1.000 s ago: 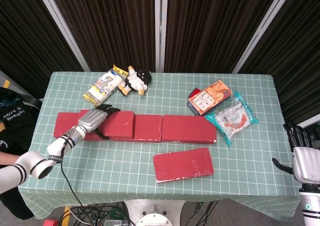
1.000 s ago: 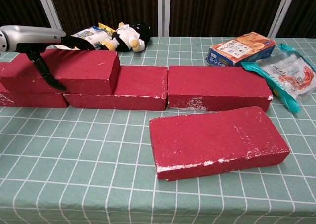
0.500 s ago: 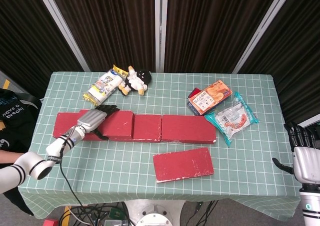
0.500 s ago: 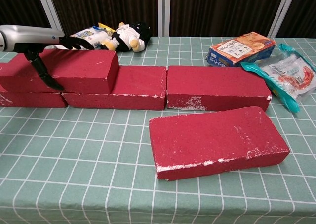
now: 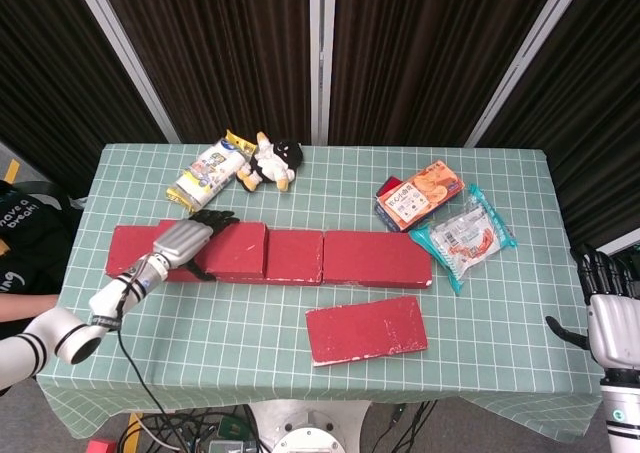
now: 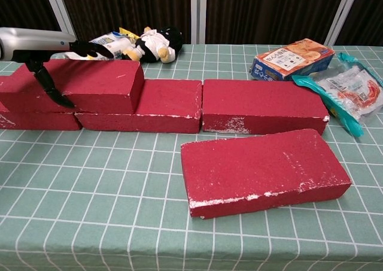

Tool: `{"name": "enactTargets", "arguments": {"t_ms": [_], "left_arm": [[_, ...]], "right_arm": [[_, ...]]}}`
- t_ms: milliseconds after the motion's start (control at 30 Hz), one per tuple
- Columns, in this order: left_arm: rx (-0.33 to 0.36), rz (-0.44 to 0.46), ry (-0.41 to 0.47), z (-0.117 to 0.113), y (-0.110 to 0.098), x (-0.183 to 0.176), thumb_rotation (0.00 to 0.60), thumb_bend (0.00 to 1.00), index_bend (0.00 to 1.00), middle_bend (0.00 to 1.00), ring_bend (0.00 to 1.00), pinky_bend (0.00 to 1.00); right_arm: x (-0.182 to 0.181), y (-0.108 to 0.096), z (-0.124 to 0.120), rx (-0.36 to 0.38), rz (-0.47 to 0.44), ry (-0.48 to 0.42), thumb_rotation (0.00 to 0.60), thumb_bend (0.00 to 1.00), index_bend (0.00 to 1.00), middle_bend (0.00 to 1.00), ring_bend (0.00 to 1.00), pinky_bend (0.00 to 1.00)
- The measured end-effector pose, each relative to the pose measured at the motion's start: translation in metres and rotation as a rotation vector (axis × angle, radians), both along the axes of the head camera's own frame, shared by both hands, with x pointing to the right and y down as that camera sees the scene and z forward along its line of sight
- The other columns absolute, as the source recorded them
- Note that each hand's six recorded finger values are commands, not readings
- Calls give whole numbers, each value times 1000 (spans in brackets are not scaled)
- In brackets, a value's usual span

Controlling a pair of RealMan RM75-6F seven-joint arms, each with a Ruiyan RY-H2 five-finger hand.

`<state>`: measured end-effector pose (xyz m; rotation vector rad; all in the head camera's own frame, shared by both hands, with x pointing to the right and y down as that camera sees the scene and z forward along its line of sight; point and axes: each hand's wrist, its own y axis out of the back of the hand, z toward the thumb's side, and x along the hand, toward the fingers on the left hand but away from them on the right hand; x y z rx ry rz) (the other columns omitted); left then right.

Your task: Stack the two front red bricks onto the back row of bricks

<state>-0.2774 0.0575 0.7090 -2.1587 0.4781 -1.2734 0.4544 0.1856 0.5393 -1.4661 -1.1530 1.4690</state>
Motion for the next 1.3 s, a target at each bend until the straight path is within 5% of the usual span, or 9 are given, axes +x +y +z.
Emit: {"name": "enactTargets", "arguments": {"t_ms": [300,500,833,1100,1300], "left_arm": [[62,-16,35,-39,12,-17,600,0,62,0,0,0],[172,-70,-3,-72,34,-47,600,0,61,0,0,0],[373,-294,-149,-105,87,-119,600,0,61,0,0,0],[456,-441,-253,-117,144,-156,600,0,61,0,0,0],[437,-493,-266,-111,166,-165,600,0,61,0,0,0]], "right_arm": [[2,0,-3,-5,-12,13,600,70,0,0,0,0],[-8,-6,-6,-15,-72,0,600,70,0,0,0,0],[-41,-21,-15,-22,-238,-26,600,16,0,0,0,0],[-107,-2,-1,-178,-471,-157,600,0,0,0,0,0],[-147,12,19,-271,-596,-168,600,0,0,0,0,0]]}}
